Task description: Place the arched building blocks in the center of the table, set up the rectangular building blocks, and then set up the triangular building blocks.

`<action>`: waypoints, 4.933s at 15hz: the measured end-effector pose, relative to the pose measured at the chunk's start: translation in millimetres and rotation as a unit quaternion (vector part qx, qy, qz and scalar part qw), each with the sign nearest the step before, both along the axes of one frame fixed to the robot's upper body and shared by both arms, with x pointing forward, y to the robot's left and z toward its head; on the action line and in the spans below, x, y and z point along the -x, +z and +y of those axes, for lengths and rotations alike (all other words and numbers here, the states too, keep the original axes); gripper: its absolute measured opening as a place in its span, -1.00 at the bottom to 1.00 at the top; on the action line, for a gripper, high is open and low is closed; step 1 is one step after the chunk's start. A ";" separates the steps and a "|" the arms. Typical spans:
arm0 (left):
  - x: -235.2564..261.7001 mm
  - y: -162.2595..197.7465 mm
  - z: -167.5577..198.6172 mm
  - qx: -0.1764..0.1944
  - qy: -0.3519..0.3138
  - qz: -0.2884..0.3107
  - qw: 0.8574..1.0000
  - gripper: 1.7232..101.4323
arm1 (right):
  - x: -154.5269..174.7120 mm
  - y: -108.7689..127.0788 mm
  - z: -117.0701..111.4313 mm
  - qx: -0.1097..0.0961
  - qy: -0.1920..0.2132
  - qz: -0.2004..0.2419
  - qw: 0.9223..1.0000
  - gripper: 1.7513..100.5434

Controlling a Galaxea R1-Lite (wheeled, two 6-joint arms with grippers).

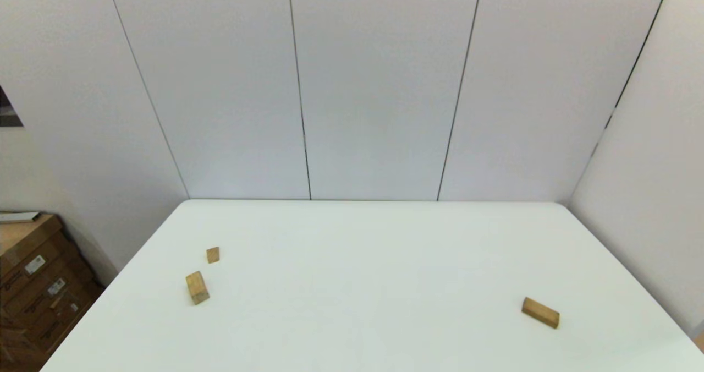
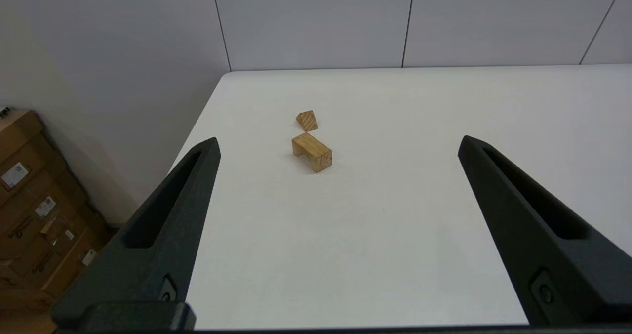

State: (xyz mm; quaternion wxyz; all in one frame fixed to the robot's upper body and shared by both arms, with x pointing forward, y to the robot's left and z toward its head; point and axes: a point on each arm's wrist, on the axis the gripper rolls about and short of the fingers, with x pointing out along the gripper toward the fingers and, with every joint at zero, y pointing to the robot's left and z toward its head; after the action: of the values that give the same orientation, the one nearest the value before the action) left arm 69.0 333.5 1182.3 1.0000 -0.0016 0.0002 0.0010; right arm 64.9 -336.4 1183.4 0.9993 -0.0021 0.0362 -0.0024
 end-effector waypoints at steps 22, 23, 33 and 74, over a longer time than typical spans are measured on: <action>-151.0 81.6 3.7 0.160 0.107 0.381 0.904 0.93 | 0.0 0.0 0.0 0.000 0.000 0.000 1.000 0.95; -167.2 80.6 4.2 0.182 0.126 0.395 0.892 0.93 | 0.0 0.0 0.0 0.000 0.000 0.000 1.000 0.95; -290.9 34.2 -4.8 0.262 0.212 0.514 0.789 0.93 | 0.0 0.0 0.0 0.000 0.000 0.000 1.000 0.95; -385.5 -66.6 21.9 0.274 0.209 0.545 0.765 -0.51 | 0.0 0.1 0.0 0.000 0.000 0.000 1.000 0.95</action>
State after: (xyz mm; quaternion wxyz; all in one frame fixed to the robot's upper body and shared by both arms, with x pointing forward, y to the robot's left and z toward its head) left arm 454.6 355.4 1115.7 0.7641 -0.2746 0.5447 0.2101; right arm 64.9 -336.4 1183.5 0.9994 -0.0021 0.0357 -0.0024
